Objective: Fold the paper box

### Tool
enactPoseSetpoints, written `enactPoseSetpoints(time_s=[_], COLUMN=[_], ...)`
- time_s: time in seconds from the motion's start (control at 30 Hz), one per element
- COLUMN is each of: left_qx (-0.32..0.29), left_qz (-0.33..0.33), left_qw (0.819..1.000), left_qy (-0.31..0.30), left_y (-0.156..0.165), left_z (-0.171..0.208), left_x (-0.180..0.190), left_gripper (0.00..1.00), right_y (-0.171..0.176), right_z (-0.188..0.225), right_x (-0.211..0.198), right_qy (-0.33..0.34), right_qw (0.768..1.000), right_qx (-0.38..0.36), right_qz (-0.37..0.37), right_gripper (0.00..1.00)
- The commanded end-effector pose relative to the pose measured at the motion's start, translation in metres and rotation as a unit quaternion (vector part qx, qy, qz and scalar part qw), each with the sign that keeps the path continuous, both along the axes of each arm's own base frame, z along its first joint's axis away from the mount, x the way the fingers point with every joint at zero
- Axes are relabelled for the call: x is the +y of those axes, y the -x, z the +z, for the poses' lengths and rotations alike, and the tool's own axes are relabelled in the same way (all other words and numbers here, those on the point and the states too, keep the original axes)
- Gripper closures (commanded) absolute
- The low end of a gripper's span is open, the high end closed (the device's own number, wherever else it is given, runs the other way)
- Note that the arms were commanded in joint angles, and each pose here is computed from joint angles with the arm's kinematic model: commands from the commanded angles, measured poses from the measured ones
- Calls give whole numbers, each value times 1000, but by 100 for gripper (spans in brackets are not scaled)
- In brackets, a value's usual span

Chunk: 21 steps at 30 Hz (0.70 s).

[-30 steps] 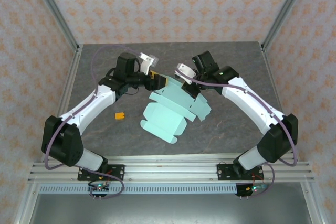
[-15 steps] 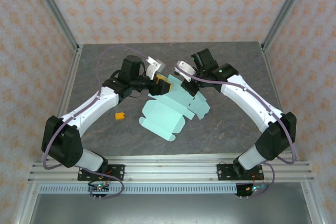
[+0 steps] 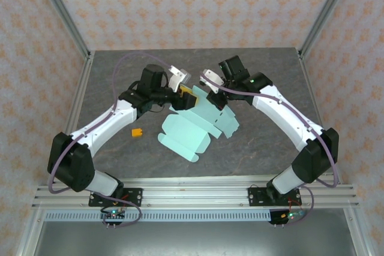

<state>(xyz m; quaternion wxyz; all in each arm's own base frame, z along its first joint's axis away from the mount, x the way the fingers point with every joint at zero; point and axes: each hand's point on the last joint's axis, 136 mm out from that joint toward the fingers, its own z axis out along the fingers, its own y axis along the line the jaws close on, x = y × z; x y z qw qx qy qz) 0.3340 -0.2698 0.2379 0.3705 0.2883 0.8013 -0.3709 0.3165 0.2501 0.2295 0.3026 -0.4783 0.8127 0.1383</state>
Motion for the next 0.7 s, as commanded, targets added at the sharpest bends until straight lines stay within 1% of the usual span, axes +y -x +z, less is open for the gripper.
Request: enactPoseSetpoints(time_s=[0.0,0.1,0.2,0.3,0.43,0.53,0.67], left_qx=[-32,-34,-35,-37,-22,-17,-9], left_qz=[8,53,96,144,202,216,195], left_qw=[999,998,995,989,979,976,981], left_qy=[-9,-12,-1,-3,5,-3,-9], left_y=[14,16,22,26,21,16,7], left_z=[9,3,-5,-22,-48,-64,-75], left_x=[8,31,53,74,95,101,91], left_gripper=[42,41,39,37,35,34,33], right_y=[-4,0,1,2,5,5,5], right_z=[6,8,7,6,7,9,10], right_x=[-3,-8,-13,-14,-14,-15,-15], right_qy=[-1,2,6,4,-5,-8,-9], right_qw=[1000,1000,1000,1000,1000,1000,1000], right_qx=[-19,-22,-22,-15,-3,3,7], right_qz=[-3,-6,-15,-20,-19,-24,-25], right_gripper=[100,100,100,100,100,100,100])
